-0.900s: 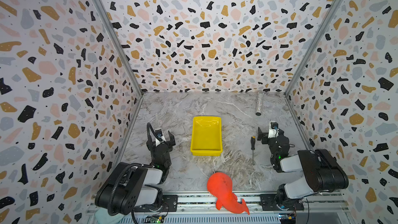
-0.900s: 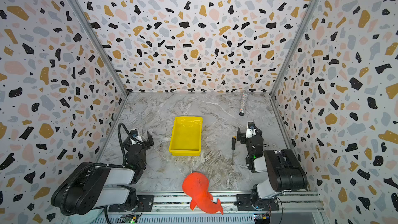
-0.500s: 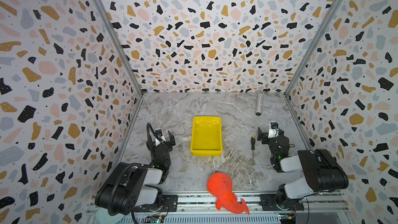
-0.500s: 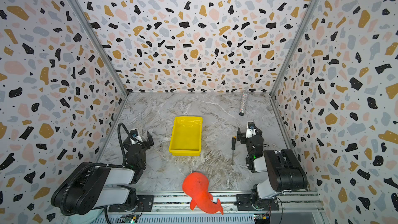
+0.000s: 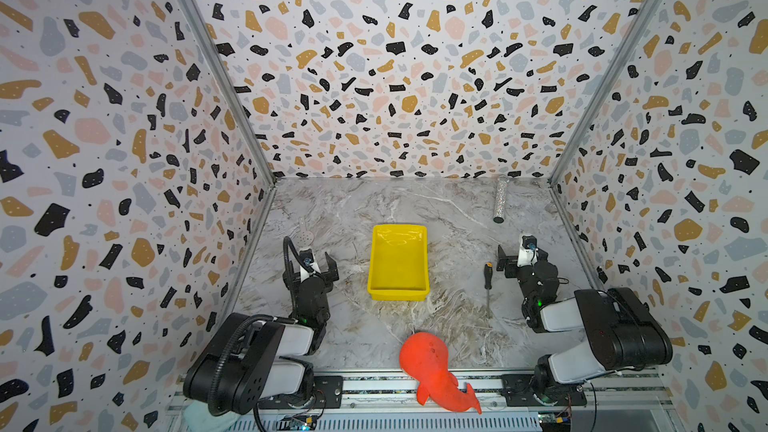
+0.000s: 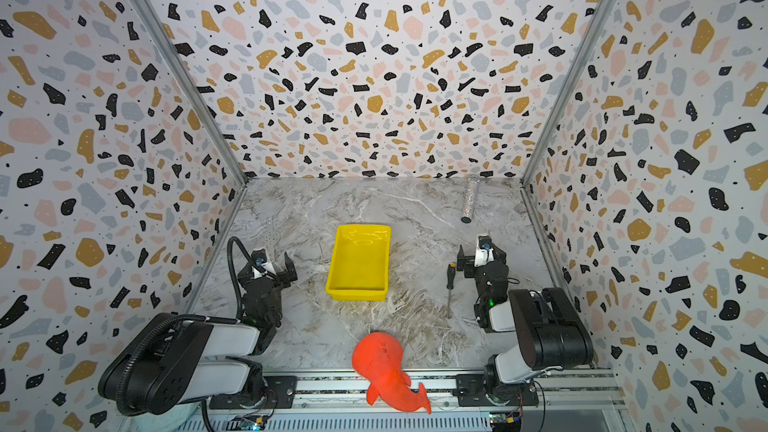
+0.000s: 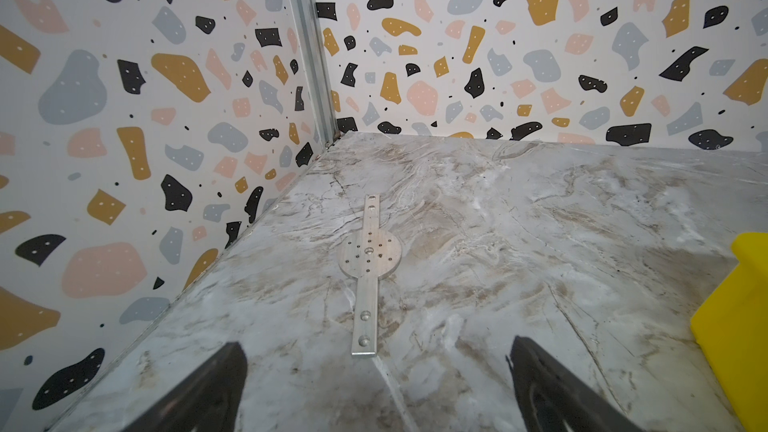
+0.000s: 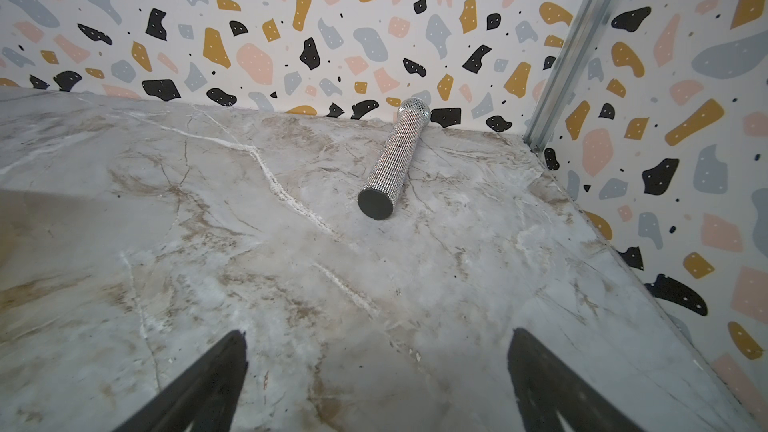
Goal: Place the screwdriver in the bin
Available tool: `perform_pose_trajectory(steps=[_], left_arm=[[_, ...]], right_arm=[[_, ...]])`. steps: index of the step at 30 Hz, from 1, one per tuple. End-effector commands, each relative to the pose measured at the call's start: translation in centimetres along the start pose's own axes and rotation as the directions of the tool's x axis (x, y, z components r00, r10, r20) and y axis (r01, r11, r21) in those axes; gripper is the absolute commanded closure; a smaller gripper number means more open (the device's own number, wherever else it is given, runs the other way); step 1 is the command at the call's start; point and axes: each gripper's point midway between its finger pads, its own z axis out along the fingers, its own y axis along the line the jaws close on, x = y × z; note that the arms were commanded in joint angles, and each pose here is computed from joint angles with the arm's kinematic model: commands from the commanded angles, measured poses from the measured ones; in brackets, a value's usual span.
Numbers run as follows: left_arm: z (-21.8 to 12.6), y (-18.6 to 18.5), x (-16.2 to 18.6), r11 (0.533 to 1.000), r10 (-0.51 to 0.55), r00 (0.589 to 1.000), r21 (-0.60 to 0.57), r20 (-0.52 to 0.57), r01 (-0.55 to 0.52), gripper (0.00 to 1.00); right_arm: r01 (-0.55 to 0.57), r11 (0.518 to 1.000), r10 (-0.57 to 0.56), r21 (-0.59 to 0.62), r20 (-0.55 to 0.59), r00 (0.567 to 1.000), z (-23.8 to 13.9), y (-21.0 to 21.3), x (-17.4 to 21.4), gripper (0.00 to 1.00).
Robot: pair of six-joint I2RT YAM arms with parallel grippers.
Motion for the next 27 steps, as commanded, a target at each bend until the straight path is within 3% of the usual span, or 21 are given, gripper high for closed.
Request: perform_pose_trajectory(steps=[1, 11, 16, 21, 24, 27], left_arm=[[0.3, 0.0, -2.0, 0.999, -0.041, 0.997, -0.007, 0.062, 0.042, 0.0], [0.2, 0.1, -2.0, 0.999, -0.042, 0.997, -0.005, 0.066, 0.042, 0.0], [-0.2, -0.6, -2.1, 0.999, -0.023, 0.997, 0.033, 0.076, 0.021, 0.0], [-0.2, -0.6, -2.2, 0.999, -0.024, 0.997, 0.034, 0.078, 0.022, 0.0], [-0.2, -0.3, -3.6, 0.999, -0.034, 0.994, 0.015, 0.099, 0.033, 0.0], [-0.2, -1.5, -6.7, 1.0, 0.011, 0.999, 0.007, 0.047, -0.011, 0.0]], right_arm=[[-0.004, 1.0, 0.004, 0.0, 0.037, 0.999, 0.0, 0.0, -1.1, 0.01], [-0.004, 1.0, 0.005, -0.016, 0.037, 0.999, 0.0, 0.2, -1.1, 0.01], [-0.002, 0.992, 0.007, -0.125, 0.039, 0.999, 0.0, 1.0, -1.1, 0.01], [-0.001, 0.992, 0.007, -0.13, 0.049, 0.999, -0.1, 1.1, -1.5, 0.01], [0.016, 0.992, -0.006, -0.126, 0.077, 0.997, -1.1, 1.3, -2.6, 0.01], [0.002, 0.997, 0.004, -0.075, 0.079, 0.997, -2.0, 0.9, -3.5, 0.01]])
